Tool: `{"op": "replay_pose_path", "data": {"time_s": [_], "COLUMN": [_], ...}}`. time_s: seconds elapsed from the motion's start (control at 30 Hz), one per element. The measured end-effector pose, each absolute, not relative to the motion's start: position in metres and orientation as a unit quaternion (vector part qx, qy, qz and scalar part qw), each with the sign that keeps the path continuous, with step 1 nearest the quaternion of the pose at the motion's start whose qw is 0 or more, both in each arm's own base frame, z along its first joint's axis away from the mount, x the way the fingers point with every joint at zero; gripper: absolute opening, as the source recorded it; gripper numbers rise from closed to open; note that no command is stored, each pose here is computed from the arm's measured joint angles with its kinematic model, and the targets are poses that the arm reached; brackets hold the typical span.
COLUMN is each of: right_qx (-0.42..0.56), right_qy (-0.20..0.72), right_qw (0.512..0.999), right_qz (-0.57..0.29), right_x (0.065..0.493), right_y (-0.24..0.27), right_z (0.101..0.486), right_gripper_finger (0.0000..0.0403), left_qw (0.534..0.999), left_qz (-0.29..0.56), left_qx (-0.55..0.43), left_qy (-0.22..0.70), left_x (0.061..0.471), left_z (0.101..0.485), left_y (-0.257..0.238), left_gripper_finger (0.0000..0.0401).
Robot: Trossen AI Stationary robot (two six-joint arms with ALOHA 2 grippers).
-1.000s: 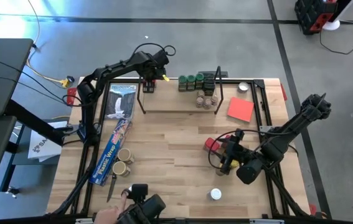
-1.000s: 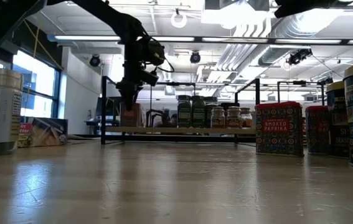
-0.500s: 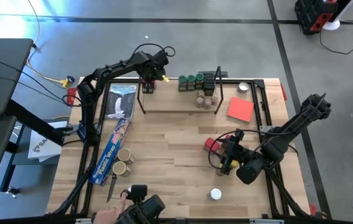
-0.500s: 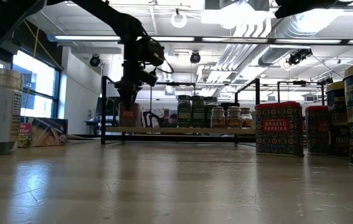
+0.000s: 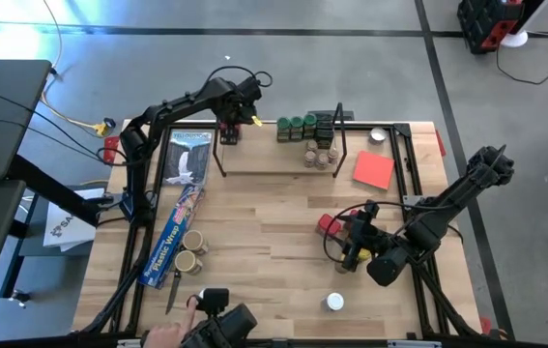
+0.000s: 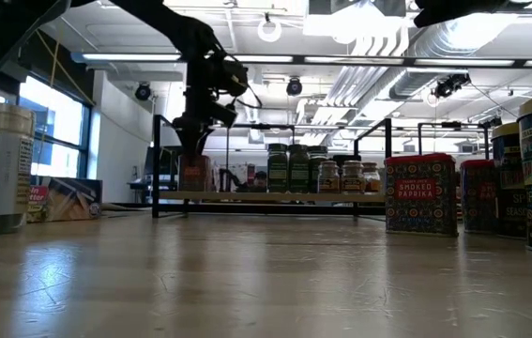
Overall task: Shelf spices
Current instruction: Put the red seasoning can on the shelf aligned with the red seasoning can
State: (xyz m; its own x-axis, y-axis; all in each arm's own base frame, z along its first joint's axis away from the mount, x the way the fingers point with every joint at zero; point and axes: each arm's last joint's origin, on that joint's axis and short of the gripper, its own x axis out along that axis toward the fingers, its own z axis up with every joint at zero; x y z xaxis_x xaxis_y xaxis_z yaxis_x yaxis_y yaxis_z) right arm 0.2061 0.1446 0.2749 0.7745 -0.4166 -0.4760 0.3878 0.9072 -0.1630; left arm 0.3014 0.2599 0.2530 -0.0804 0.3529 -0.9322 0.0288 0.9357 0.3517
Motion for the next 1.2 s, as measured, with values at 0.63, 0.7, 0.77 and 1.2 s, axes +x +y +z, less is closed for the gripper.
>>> {"op": "replay_pose_path", "data": {"time_s": [0.63,0.7,0.77,1.2], "right_qx": [0.016,0.04,0.05,0.07], "right_qy": [0.306,0.335,0.352,0.42], "right_qw": [0.929,0.923,0.919,0.899], "right_qz": [-0.205,-0.184,-0.172,-0.104], "right_x": [0.22,0.229,0.235,0.279], "right_y": [0.126,0.116,0.106,0.077], "right_z": [0.272,0.271,0.271,0.267], "right_gripper_finger": [0.0236,0.0236,0.0236,0.0236], "left_qw": [0.76,0.782,0.81,0.896], "left_qz": [0.17,0.146,0.117,0.194], "left_qx": [0.142,0.128,0.105,0.032], "left_qy": [0.612,0.592,0.565,0.397], "left_x": [0.345,0.346,0.341,0.293], "left_z": [0.36,0.371,0.383,0.395], "left_y": [0.184,0.163,0.144,0.012], "left_gripper_finger": [0.0283,0.0283,0.0283,0.0282]}}
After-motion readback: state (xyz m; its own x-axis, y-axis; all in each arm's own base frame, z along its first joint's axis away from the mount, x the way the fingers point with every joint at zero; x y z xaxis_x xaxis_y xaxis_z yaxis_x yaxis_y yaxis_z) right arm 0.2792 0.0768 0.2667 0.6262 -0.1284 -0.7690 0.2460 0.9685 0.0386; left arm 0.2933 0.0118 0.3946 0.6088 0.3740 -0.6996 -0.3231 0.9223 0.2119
